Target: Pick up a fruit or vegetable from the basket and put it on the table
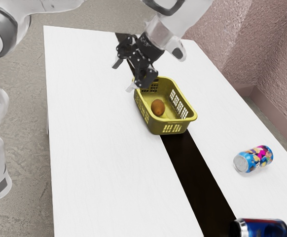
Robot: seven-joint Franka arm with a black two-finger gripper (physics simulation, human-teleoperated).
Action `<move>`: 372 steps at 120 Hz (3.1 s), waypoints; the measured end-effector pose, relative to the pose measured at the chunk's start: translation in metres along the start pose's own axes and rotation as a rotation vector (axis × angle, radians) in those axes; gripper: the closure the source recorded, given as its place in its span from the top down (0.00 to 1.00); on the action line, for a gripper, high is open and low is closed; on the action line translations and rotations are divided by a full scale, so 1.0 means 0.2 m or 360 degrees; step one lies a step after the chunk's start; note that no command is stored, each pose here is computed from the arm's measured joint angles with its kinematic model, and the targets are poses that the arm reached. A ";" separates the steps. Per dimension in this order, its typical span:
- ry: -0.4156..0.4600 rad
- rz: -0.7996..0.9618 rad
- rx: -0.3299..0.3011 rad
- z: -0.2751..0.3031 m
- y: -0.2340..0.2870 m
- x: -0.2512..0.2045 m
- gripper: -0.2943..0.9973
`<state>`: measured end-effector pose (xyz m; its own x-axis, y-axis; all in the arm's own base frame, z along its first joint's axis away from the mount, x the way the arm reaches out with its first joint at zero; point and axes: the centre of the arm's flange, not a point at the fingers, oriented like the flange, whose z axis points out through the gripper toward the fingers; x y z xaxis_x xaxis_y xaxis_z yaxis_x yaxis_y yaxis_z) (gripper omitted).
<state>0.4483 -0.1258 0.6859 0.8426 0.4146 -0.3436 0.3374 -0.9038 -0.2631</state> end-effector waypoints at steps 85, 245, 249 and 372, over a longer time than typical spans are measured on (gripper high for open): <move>0.0447 -0.1463 -0.0382 -0.02 -0.59 1.24 0.77; 0.0141 -0.2011 -0.0641 0.53 -0.46 1.58 0.77; 0.0137 -0.2015 -0.0637 0.54 -0.46 1.59 0.77; 0.0109 -0.2107 -0.0646 0.82 -0.49 1.85 0.77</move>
<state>0.6579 0.1340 0.4358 -0.1827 0.9832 0.0008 0.9805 0.1822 -0.0731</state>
